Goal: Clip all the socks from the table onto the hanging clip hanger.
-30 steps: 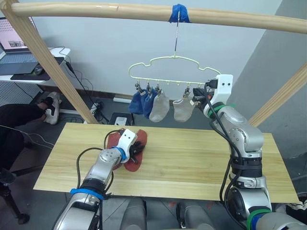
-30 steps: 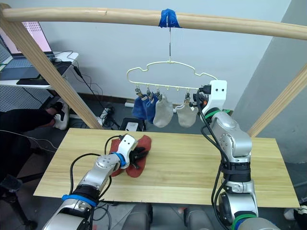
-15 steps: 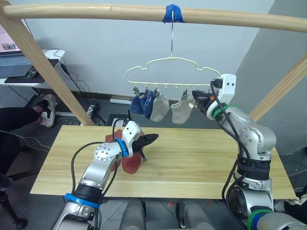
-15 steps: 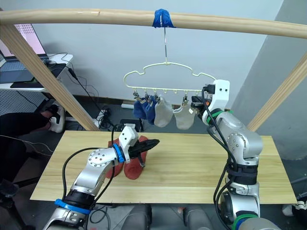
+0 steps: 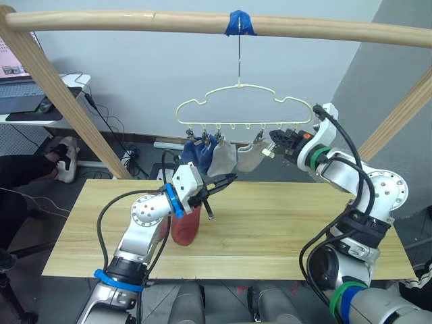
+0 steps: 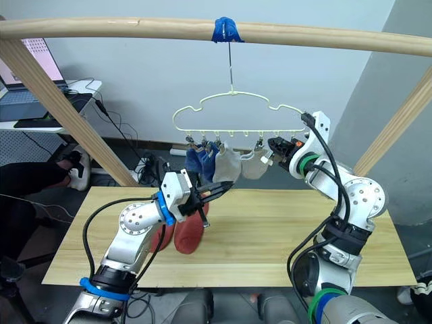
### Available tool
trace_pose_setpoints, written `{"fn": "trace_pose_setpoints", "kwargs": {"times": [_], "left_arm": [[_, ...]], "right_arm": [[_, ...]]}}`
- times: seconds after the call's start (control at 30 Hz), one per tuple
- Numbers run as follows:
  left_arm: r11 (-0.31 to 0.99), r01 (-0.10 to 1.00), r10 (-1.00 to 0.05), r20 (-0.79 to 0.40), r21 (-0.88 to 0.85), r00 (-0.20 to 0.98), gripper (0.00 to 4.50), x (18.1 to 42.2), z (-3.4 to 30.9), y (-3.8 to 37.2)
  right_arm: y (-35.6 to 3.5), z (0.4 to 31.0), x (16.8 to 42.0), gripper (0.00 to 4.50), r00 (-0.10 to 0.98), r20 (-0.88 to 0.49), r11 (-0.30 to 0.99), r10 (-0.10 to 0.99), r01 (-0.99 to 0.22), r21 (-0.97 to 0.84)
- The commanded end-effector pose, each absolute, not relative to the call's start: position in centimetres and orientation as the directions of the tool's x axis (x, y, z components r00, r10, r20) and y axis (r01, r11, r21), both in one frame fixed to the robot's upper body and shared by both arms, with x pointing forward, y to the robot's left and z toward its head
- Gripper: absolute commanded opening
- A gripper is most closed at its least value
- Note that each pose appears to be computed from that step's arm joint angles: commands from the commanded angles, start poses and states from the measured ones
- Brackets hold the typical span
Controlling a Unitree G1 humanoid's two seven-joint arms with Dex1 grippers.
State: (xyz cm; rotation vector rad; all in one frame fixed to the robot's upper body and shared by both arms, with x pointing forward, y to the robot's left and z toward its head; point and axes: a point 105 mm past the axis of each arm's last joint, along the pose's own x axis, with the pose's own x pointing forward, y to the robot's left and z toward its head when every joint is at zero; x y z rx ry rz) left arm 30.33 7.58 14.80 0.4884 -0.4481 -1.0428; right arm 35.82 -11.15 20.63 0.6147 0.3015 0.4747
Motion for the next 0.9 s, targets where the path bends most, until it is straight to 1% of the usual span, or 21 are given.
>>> {"fn": "trace_pose_setpoints", "kwargs": {"times": [0.03,0.2,0.3,0.47,0.63,0.7,0.77,0.8,0.87,0.9], "left_arm": [[0.421,0.643,-0.89,0.155,0.64,0.428,0.01,30.3,15.7,7.3],[0.427,0.603,-0.883,0.169,0.674,0.437,0.01,30.8,15.7,6.5],[0.415,0.582,-0.888,0.171,0.7,0.428,0.01,31.1,15.5,5.4],[0.434,0.546,-0.88,0.206,0.717,0.428,0.01,31.8,15.9,4.1],[0.482,0.606,-0.861,0.216,0.633,0.46,0.01,31.8,15.7,4.8],[0.553,0.663,-0.819,0.184,0.505,0.543,0.01,32.2,14.6,6.7],[0.61,0.69,-0.777,0.123,0.39,0.617,0.01,32.5,13.1,8.6],[0.638,0.692,-0.754,0.09,0.337,0.651,0.19,32.7,12.4,9.6],[0.698,0.671,-0.683,-0.05,0.251,0.729,0.56,33.0,9.6,12.5],[0.718,0.657,-0.652,-0.107,0.228,0.75,0.85,33.1,8.6,13.5]], "right_arm": [[-11.2,21.4,35.7,0.0,0.843,-0.118,0.679,0.526,-0.332,0.654],[-10.7,22.1,35.5,0.0,0.816,-0.115,0.639,0.566,-0.346,0.687],[-10.3,22.5,35.5,0.0,0.81,-0.109,0.628,0.576,-0.353,0.694],[-9.9,22.5,35.5,0.0,0.805,-0.108,0.622,0.584,-0.358,0.697],[-9.9,22.5,35.5,0.0,0.808,-0.118,0.633,0.577,-0.352,0.689],[-9.9,22.5,35.5,0.0,0.81,-0.12,0.636,0.575,-0.35,0.688],[-10.0,22.4,35.5,0.0,0.812,-0.123,0.64,0.571,-0.346,0.686],[-10.0,22.3,35.5,0.0,0.813,-0.125,0.641,0.569,-0.343,0.687],[-10.1,22.3,35.5,0.0,0.814,-0.126,0.642,0.568,-0.341,0.687],[-10.1,22.3,35.5,0.0,0.814,-0.126,0.642,0.567,-0.341,0.687]]}}
